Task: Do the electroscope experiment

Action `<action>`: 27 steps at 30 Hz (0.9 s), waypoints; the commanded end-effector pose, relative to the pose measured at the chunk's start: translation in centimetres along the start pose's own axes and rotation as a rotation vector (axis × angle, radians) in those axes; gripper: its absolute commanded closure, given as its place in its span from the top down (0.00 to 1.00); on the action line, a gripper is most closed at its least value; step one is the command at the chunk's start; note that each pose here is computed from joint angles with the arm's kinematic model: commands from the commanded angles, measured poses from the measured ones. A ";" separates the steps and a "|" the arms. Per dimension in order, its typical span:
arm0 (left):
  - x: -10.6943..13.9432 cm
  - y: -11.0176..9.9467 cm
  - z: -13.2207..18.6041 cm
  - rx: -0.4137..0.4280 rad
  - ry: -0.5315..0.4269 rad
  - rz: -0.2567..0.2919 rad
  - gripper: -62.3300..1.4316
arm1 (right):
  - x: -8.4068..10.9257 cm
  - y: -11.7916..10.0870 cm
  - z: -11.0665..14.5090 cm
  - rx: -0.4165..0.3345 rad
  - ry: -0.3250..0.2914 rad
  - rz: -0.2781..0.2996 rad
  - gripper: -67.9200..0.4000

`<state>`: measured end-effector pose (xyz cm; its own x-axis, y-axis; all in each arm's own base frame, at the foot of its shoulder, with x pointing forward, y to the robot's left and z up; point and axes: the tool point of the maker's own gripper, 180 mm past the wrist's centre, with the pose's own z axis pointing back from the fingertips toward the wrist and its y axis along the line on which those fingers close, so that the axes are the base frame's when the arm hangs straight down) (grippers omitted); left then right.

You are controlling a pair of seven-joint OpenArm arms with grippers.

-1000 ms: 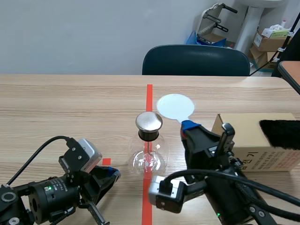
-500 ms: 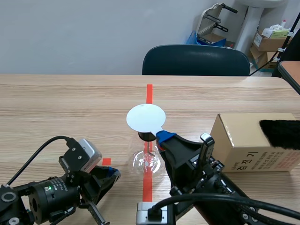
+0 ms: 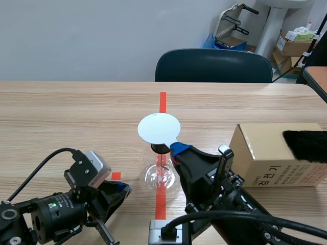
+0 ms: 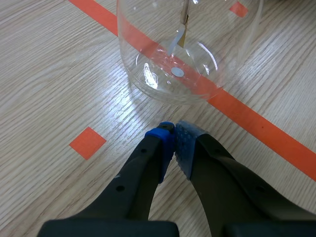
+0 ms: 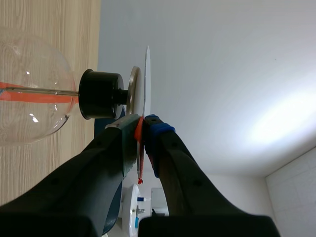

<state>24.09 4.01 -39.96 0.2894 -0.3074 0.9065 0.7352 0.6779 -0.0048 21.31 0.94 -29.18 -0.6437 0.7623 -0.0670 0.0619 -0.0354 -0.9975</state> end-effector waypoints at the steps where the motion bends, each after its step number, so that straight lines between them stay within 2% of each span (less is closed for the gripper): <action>1: 0.6 -0.2 -0.2 -0.003 -0.023 0.006 0.09 | -0.1 -1.0 -0.1 -0.030 -0.006 0.013 0.02; 9: 0.6 -0.2 -0.2 -0.003 -0.023 0.006 0.09 | -0.2 -1.0 -0.1 -0.030 0.000 0.012 0.02; 12: 0.6 -0.2 -0.2 -0.003 -0.023 0.006 0.09 | -1.0 -1.0 -0.1 -0.030 0.044 0.011 0.02; 17: 0.6 -0.2 -0.2 -0.003 -0.023 0.006 0.09 | -3.3 -1.0 0.3 -0.028 0.175 0.008 0.02; 27: 0.6 -0.2 -0.2 -0.003 -0.023 0.006 0.09 | -9.1 -1.0 2.4 -0.030 0.523 0.004 0.02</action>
<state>24.09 4.01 -39.95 0.2892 -0.3071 0.9067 0.7352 0.6779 -0.0048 25.24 -7.40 -28.65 -0.1805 0.9826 -0.0447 0.0610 -0.0342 -0.9975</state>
